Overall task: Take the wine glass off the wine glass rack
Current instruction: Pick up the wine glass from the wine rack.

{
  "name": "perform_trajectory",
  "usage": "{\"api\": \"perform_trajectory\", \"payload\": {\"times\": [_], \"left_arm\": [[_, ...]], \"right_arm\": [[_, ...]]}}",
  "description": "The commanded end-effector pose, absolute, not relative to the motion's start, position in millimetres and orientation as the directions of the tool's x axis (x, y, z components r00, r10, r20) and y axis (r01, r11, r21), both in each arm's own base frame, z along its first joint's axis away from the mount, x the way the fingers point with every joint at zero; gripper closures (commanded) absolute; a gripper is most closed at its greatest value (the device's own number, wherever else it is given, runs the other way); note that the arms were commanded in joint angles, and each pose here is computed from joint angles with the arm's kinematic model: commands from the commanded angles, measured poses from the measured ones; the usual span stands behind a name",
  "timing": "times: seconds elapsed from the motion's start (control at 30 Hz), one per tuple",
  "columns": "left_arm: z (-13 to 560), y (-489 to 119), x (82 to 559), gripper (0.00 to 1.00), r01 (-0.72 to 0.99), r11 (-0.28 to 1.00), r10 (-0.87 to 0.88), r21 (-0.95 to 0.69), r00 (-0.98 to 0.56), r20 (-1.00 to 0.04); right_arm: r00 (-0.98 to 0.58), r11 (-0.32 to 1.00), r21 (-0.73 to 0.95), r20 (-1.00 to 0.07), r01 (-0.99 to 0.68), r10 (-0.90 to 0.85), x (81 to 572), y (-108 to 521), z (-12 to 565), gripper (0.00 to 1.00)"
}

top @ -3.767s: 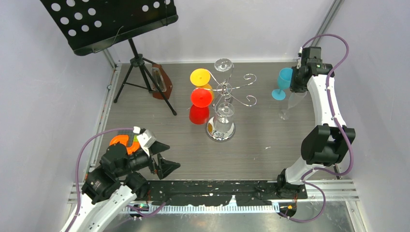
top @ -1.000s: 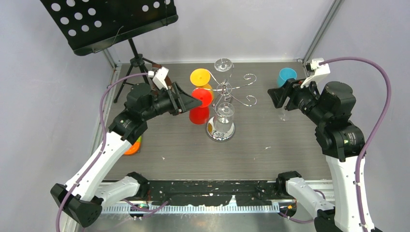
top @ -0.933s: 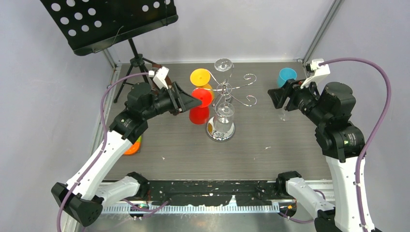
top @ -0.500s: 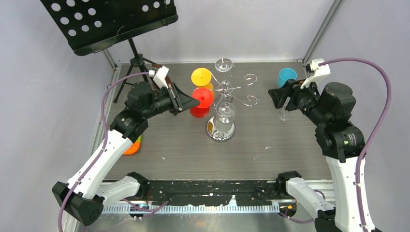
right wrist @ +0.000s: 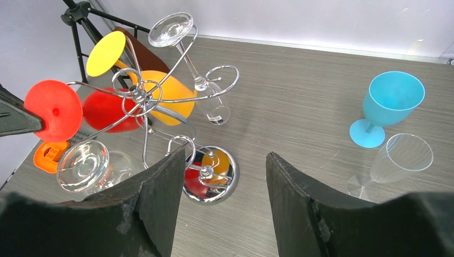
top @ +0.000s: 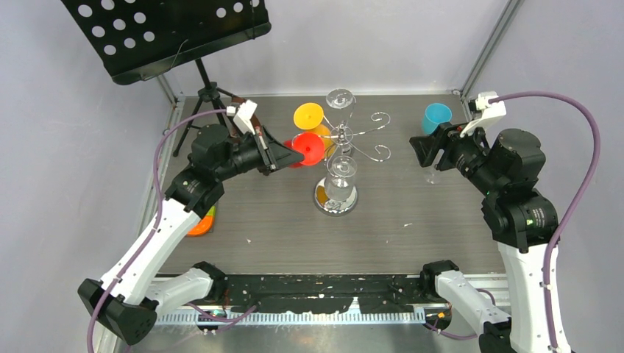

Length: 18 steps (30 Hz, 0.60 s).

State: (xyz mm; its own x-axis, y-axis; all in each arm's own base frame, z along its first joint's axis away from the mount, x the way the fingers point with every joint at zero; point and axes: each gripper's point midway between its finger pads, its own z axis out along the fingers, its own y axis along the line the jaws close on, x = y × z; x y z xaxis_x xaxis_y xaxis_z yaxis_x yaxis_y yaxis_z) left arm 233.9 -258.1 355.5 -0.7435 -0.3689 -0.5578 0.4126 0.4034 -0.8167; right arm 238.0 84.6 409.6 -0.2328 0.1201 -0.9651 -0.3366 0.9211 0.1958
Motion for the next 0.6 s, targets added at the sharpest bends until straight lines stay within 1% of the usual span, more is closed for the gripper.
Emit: {"api": "perform_trajectory", "payload": {"times": [0.0,0.3,0.57], "left_arm": [[402,-255,226,1.00,0.521,0.340,-0.396,-0.783,-0.676,-0.622],[417,-250,229,1.00,0.523,0.331,-0.411,-0.785,-0.669,-0.619],[421,-242,238,1.00,0.483,0.335,-0.441,-0.809,-0.678,-0.588]], "right_arm": [[-0.178,0.920,0.185,-0.976,-0.346,0.129,238,85,423,0.37],[-0.183,0.918,0.187,-0.975,-0.349,0.128,240,86,423,0.37],[-0.181,0.918,0.186,-0.975,-0.349,0.129,242,86,424,0.37]]}}
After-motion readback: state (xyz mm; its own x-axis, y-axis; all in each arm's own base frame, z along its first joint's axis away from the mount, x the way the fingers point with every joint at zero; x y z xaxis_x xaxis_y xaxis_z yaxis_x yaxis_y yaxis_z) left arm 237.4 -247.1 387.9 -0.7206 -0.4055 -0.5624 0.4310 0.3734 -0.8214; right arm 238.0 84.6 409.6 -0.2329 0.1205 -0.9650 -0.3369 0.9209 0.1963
